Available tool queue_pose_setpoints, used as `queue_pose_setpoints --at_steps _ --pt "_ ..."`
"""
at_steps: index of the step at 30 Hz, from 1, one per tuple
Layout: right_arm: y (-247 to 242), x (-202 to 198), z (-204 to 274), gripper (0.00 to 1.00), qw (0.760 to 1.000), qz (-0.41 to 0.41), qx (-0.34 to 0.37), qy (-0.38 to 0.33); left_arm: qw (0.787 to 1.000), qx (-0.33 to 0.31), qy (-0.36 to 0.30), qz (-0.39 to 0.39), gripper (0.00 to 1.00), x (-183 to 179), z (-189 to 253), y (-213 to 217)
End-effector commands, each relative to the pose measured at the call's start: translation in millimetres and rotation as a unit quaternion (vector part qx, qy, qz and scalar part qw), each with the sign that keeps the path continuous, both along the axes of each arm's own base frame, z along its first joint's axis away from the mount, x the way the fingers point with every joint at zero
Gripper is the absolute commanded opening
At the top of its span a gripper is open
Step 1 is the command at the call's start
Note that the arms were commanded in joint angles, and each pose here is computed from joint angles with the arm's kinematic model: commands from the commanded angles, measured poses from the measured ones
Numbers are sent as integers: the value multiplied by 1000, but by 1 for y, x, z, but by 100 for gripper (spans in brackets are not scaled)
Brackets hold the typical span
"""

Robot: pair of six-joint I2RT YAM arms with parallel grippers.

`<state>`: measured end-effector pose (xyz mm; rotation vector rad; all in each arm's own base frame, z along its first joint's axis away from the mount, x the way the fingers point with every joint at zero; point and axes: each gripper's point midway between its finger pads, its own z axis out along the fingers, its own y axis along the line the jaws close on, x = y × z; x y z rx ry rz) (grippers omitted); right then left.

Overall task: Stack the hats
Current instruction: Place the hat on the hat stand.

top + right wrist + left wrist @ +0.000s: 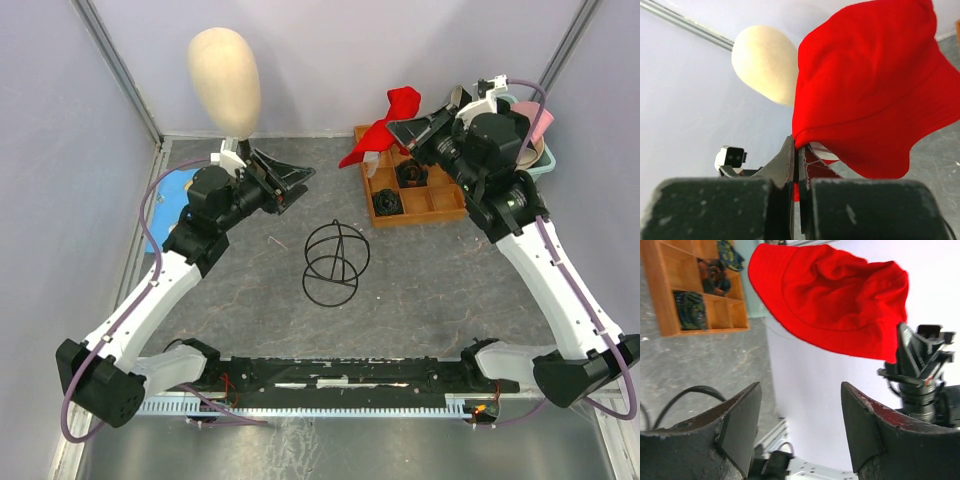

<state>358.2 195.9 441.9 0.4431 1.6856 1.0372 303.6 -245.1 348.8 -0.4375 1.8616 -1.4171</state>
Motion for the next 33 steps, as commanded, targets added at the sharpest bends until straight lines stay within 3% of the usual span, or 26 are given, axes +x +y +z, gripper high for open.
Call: queue_pose_setpoints --at_steps 1,14,33 --pt "5 -13 53 0 995 -6 42 -94 988 -147 -35 16 72 -3 68 5" --pt "35 -17 57 0 990 16 62 -123 973 -229 -12 16 75 -9 87 1" --pt "66 -29 59 0 984 63 88 -139 966 -258 1 8 77 9 88 -14"
